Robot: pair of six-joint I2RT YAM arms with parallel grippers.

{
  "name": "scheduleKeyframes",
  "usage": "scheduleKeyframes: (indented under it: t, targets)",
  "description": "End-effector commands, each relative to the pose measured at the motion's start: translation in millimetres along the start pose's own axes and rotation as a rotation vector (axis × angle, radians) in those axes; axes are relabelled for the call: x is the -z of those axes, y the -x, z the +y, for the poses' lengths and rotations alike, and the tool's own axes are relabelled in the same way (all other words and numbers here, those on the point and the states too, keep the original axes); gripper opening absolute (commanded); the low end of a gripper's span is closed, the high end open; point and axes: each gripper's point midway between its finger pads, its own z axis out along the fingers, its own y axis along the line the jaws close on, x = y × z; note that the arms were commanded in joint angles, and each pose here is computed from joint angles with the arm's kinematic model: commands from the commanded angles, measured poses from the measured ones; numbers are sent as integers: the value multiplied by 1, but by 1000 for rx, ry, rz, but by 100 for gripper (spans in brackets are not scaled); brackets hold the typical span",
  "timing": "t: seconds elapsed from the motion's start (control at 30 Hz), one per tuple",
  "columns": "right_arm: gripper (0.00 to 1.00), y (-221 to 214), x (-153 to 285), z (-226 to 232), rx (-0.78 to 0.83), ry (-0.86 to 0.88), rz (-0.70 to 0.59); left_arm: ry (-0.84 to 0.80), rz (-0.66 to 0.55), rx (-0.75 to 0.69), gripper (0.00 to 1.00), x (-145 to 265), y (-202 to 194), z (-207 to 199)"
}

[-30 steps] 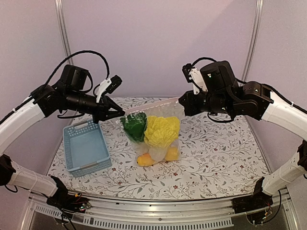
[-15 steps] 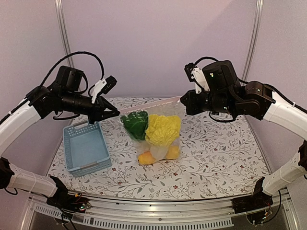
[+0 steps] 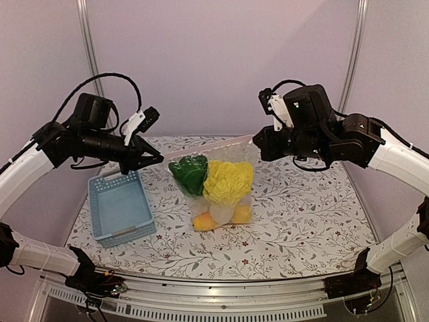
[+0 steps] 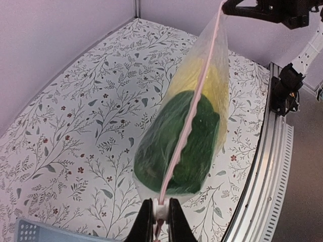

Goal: Place the food in the zip-top bag and seal the zipper
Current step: Zip the zipper of the food storage bag, then set the zipper food storage bag at the center of the board.

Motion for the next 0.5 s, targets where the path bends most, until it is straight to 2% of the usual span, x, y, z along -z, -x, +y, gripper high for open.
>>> scheduleKeyframes:
  t: [0.0,0.37,0.47]
  targets:
    - [0,16,16,-33,-44,-112,-65,71,61,29,0,8,-19,15]
    - [0,14,11,-30,-41,-95,-53,65,54,57,0,-2,-15,20]
    - [0,13,9,-26,-38,-76,-44,16,11,90,0,-10,-3,16]
